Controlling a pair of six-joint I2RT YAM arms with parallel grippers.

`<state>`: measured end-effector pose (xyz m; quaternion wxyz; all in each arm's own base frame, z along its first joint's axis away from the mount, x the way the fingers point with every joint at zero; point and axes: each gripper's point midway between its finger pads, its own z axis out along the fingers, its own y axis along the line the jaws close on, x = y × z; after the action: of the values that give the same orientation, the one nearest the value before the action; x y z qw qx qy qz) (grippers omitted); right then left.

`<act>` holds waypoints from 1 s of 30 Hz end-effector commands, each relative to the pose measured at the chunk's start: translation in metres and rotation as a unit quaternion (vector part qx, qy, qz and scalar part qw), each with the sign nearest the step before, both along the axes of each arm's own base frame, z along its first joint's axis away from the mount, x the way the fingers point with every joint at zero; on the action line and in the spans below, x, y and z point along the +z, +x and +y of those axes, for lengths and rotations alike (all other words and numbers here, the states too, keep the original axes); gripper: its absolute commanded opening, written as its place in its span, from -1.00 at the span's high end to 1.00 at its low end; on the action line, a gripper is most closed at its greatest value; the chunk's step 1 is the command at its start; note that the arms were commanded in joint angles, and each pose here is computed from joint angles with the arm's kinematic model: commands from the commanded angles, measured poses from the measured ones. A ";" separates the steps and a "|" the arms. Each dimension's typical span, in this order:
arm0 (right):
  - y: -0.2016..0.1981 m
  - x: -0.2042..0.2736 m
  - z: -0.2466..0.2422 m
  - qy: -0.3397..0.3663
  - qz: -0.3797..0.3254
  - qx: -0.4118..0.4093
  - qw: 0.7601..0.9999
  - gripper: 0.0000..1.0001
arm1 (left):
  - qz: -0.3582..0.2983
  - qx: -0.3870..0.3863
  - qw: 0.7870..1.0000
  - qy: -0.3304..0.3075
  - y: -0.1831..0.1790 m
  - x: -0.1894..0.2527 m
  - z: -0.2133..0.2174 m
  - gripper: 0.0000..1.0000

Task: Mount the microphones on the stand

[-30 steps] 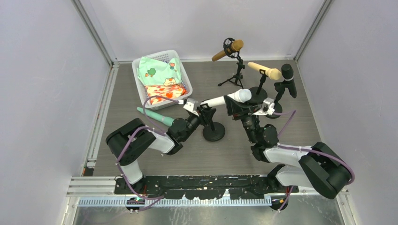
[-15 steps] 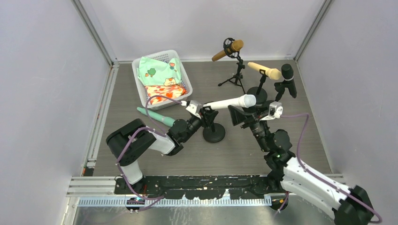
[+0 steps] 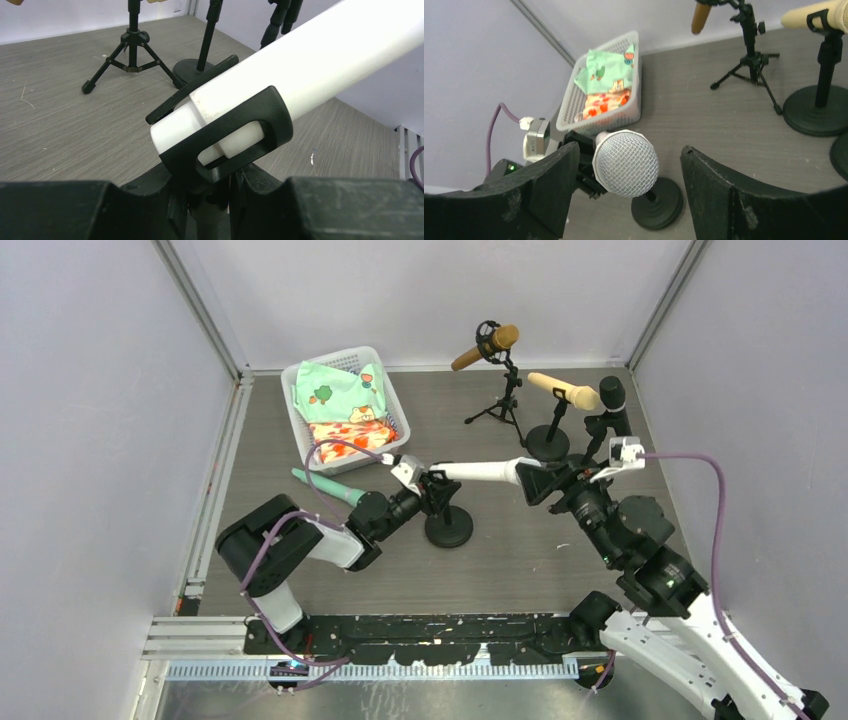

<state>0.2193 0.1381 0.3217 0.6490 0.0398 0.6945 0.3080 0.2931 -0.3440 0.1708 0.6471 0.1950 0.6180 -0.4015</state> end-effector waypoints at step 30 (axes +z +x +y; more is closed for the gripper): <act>-0.009 -0.005 0.072 -0.030 0.214 0.178 0.960 -0.27 | -0.069 -0.094 0.993 -0.015 -0.006 0.036 0.020 0.99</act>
<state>0.2056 0.1951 0.2995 0.4079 -0.0177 0.8459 0.3431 0.2924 -0.3215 0.1680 0.6191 0.2665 0.5997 -0.4313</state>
